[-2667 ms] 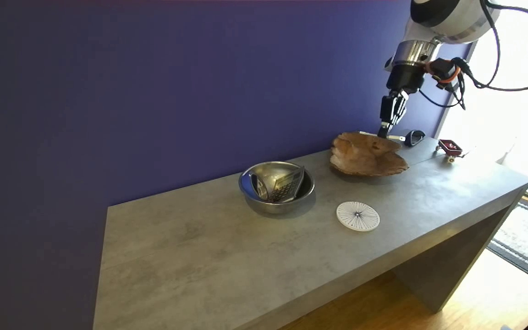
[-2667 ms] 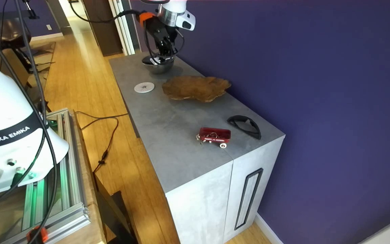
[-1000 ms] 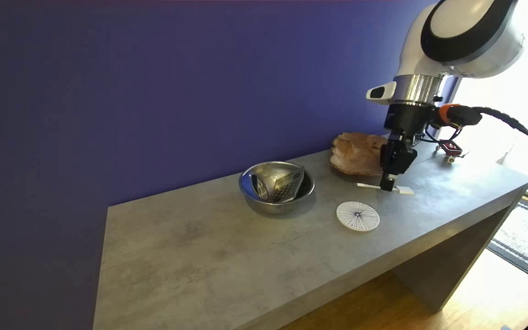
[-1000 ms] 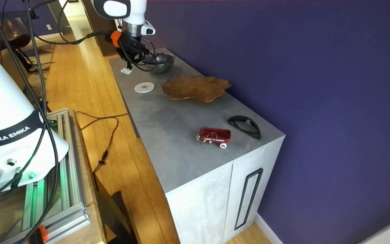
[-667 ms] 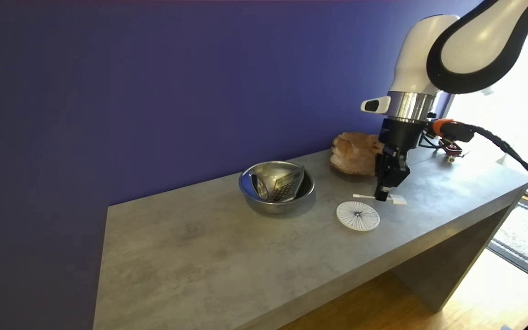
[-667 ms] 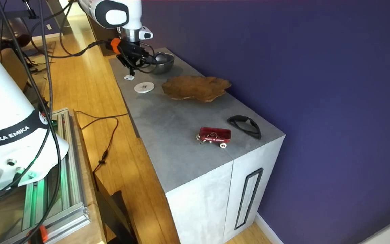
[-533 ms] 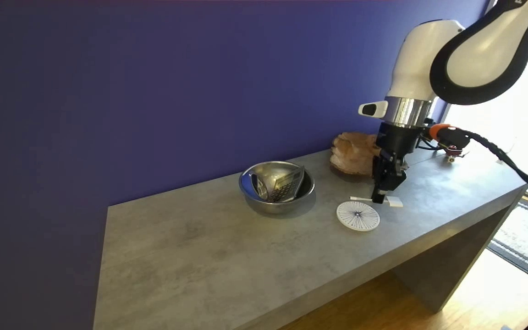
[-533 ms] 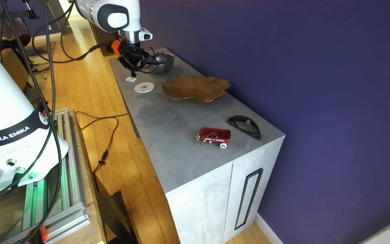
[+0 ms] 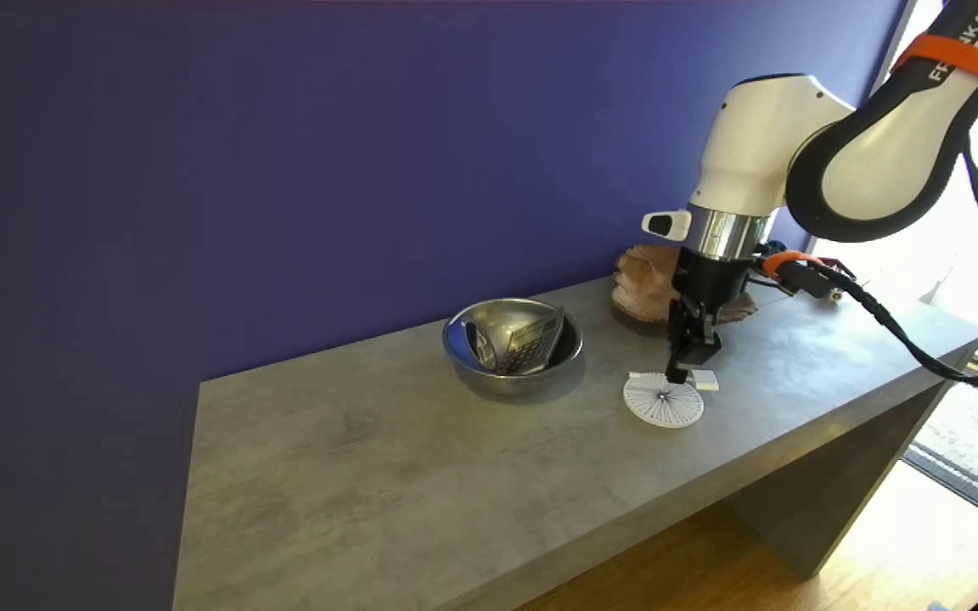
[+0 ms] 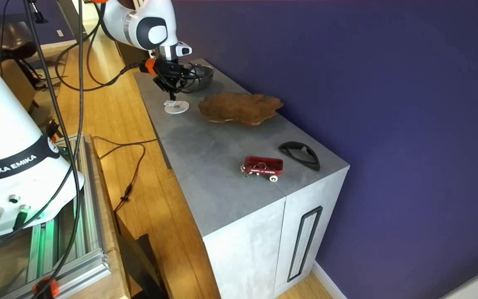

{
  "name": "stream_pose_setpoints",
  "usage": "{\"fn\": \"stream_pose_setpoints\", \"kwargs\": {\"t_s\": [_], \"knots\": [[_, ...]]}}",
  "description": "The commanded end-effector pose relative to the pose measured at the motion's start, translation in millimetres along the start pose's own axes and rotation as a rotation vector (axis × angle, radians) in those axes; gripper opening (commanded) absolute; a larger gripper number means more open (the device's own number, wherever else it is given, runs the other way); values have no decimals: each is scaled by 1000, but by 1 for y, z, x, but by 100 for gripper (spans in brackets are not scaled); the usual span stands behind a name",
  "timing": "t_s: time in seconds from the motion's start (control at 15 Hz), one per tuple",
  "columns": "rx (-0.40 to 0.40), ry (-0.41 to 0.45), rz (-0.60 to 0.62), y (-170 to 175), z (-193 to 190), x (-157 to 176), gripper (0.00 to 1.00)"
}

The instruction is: Remove the extension from the wooden tray

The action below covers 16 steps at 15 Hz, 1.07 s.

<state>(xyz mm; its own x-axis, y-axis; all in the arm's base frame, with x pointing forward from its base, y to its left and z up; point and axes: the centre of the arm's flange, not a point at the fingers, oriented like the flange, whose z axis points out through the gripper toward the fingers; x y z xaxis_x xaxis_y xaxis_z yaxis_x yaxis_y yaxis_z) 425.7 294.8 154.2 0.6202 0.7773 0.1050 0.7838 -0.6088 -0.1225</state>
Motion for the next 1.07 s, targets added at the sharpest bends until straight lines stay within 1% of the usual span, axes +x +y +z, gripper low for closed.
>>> {"fn": "stream_pose_setpoints", "kwargs": {"t_s": [0.0, 0.2, 0.27, 0.33, 0.47, 0.53, 0.6, 0.67, 0.73, 0.87, 0.93, 1.0], "knots": [[-9, -5, 0, 4, 17, 18, 1], [9, -19, 1, 5, 25, 22, 2], [13, -32, 8, 6, 26, 22, 29], [19, -40, 14, 6, 26, 21, 31], [34, -42, 26, 6, 22, 18, 43], [86, -35, 18, 5, 15, 14, 51], [118, -18, 20, 6, 5, 9, 57], [159, 18, 15, 7, -10, 1, 63], [214, 72, -13, 8, -25, -7, 71], [273, 159, -66, 11, -52, -22, 85], [290, 209, -95, 12, -65, -33, 92], [241, 140, -52, 4, -25, 14, 75]]}}
